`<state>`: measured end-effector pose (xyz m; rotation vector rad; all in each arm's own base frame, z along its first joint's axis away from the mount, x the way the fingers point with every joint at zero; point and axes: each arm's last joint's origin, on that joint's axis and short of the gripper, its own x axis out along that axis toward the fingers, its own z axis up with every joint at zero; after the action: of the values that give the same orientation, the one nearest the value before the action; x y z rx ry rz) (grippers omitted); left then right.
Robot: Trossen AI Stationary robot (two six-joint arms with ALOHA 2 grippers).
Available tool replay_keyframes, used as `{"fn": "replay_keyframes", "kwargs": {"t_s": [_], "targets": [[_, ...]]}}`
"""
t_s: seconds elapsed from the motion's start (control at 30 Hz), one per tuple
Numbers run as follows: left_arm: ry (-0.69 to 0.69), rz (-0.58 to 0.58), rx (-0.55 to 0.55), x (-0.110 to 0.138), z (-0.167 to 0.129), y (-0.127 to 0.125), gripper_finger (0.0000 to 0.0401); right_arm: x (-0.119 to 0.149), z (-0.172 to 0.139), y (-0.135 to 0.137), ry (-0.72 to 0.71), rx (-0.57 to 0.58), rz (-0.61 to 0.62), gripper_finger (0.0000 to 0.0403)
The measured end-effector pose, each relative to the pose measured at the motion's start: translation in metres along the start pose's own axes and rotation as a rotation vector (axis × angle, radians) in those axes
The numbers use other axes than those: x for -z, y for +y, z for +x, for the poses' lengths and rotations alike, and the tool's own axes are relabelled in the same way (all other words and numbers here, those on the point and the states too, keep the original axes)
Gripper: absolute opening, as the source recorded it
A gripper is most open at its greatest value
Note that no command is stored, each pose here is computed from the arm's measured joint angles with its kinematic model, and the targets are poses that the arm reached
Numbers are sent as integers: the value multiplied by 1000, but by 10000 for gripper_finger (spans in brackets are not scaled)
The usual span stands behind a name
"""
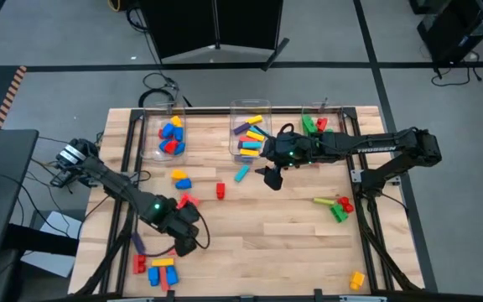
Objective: Sort blocks by size
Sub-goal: Put the red block into the middle transparent bin
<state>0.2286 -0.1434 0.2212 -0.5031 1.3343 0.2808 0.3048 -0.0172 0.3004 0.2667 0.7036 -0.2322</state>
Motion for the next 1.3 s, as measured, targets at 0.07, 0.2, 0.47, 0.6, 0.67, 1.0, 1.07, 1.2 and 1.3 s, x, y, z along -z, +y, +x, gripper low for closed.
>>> {"fn": "replay_keyframes", "kwargs": {"t_s": [0.07, 0.2, 0.47, 0.6, 0.67, 1.0, 1.07, 1.2, 1.3], "targets": [[-2, 15, -7, 4, 1, -3, 263, 0, 0, 0, 0, 0, 17, 300], [-5, 28, -2, 8, 3, -6, 283, 0, 0, 0, 0, 0, 22, 301], [-44, 87, -11, 17, 6, -13, 289, 0, 0, 0, 0, 0, 22, 304], [-31, 257, -14, 25, 14, -21, 289, 0, 0, 0, 0, 0, 21, 301], [-33, 343, 3, 30, 22, -29, 289, 0, 0, 0, 0, 0, 20, 300], [63, 372, -132, 45, 73, -37, 278, 0, 0, 0, 1, 0, 11, 305], [73, 336, -151, 45, 77, -37, 275, 0, 0, 0, 1, 0, -4, 303], [94, 329, -143, 47, 85, -39, 265, 0, 0, 0, 0, 0, -20, 302], [103, 320, -136, 49, 87, -40, 251, 0, 0, 0, 0, 0, -32, 303]]}}
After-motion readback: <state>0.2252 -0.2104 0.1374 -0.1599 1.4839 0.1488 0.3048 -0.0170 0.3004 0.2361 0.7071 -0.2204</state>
